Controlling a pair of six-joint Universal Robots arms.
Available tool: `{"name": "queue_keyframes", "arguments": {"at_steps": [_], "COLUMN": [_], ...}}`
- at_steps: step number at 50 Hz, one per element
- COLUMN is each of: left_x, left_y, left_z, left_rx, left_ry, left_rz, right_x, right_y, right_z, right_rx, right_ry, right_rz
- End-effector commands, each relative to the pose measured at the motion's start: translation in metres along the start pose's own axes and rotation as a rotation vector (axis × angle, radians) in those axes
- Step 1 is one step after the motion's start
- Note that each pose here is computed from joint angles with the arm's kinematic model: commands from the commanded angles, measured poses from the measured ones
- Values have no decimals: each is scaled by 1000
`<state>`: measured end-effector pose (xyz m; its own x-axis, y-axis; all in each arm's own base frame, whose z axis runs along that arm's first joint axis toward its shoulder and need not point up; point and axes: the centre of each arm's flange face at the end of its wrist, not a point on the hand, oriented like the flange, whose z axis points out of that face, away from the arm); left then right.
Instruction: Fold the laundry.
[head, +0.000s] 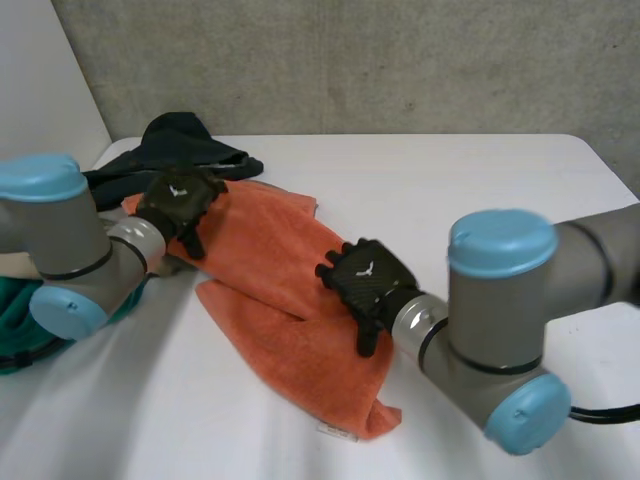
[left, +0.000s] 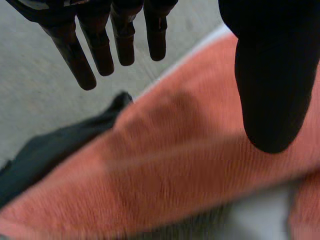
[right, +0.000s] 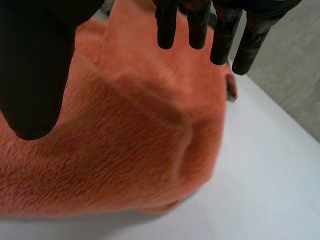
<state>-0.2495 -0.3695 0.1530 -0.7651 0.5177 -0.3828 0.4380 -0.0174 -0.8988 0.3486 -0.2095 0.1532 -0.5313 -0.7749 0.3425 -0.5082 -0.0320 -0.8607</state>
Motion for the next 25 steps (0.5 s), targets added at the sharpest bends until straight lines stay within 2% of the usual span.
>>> {"name": "queue_keyframes", "arguments": {"at_steps": [1, 6, 13, 17, 21, 25], "left_x": [13, 16, 33, 51, 86, 113], "left_y": [24, 19, -16, -61, -102, -134], "left_z": [13, 15, 2, -23, -59, -89], "left_rx": [-50, -37, -1, 88, 191, 278], "left_ry": [36, 28, -26, -9, 74, 143], "left_rz": [107, 116, 137, 131, 67, 1], "right_x": [-4, -7, 3, 28, 76, 101], "right_y": [18, 28, 22, 2, -14, -18], "right_z": [12, 19, 17, 4, -20, -33], "right_rx": [-55, -79, -77, -38, -19, -16], "right_ry": [42, 36, 75, 159, 303, 372], "right_rz": [-12, -12, -1, 2, 14, 10]}}
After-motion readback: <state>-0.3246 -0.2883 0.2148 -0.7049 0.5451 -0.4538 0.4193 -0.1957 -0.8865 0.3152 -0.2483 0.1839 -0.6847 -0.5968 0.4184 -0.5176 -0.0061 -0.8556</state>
